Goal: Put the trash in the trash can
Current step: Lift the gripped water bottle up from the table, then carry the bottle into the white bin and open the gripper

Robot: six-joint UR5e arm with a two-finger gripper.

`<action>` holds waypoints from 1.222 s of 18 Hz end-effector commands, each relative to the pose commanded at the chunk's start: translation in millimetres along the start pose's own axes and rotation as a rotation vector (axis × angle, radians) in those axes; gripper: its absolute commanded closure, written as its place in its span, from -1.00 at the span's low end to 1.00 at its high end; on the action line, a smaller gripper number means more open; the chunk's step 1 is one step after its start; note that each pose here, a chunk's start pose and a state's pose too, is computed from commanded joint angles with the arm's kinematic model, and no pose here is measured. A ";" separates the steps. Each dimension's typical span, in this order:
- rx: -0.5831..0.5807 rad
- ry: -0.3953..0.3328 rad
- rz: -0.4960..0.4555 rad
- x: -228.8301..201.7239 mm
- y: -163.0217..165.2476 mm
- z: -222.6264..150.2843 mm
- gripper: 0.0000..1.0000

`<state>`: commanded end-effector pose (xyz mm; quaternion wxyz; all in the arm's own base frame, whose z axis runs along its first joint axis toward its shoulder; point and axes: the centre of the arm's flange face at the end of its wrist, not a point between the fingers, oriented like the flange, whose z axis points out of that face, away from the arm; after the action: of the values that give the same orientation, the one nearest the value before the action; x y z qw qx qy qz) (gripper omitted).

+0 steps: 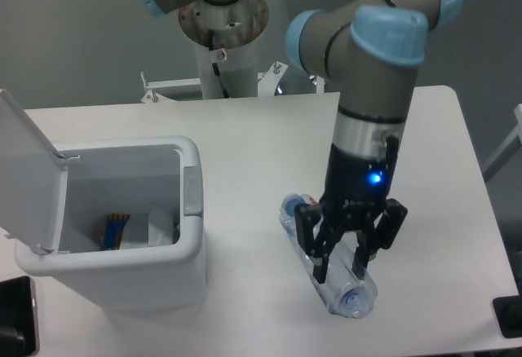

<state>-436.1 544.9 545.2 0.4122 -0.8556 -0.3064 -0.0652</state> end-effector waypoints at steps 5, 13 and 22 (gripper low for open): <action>0.070 0.105 0.017 34.9 -17.4 -36.4 -0.16; 0.026 0.189 0.069 115.8 7.8 -29.2 -0.16; -0.102 0.265 0.106 173.2 63.3 21.4 -0.20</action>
<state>-263.3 612.4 552.2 0.4077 -0.8743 -0.2002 -0.1711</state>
